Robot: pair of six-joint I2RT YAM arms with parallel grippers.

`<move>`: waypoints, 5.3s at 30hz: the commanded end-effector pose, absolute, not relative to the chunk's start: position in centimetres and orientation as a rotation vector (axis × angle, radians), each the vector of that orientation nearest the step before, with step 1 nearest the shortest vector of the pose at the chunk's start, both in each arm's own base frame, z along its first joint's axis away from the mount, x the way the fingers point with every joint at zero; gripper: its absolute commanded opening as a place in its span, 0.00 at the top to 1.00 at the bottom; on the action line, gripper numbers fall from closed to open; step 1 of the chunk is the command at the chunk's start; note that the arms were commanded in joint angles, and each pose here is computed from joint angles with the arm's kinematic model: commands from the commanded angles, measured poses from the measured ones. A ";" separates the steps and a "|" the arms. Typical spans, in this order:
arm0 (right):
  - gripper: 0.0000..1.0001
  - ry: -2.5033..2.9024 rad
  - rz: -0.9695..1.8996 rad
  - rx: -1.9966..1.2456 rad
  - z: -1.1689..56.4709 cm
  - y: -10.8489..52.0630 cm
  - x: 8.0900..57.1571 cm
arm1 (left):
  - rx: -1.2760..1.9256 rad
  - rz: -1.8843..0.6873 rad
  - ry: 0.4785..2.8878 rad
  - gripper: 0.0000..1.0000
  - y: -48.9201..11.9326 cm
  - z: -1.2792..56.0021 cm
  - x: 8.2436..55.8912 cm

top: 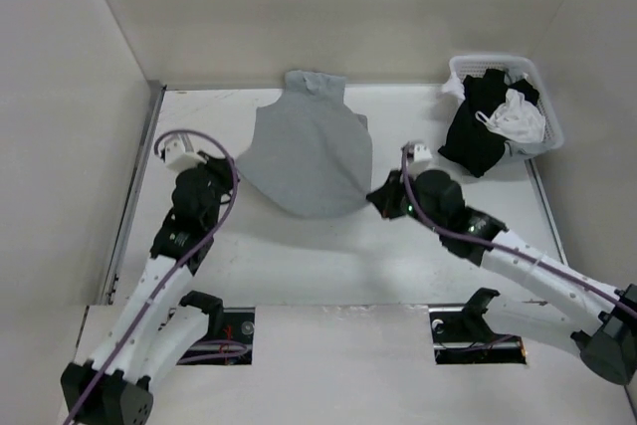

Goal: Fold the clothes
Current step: Flatten the tank top out, then fold the tank top

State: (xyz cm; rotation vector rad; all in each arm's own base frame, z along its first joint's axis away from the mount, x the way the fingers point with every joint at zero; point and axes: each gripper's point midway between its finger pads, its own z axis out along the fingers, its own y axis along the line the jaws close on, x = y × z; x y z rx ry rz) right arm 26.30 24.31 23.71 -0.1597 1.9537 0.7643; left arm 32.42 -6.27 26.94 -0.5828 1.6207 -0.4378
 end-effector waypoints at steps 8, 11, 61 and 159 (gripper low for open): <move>1.00 2.146 1.039 -0.051 14.8 25.4 14.1 | -0.806 -0.486 1.862 1.00 -5.2 15.8 21.2; 1.00 2.144 1.054 -0.053 15.7 25.4 13.1 | -0.827 -0.486 1.820 1.00 -4.5 17.3 20.4; 0.91 2.028 0.697 0.403 12.6 21.9 42.4 | -1.017 -0.556 1.889 0.65 -5.3 4.5 39.4; 0.47 2.078 0.655 0.657 3.5 16.6 32.5 | -1.005 -0.618 1.832 1.00 -8.0 3.9 40.5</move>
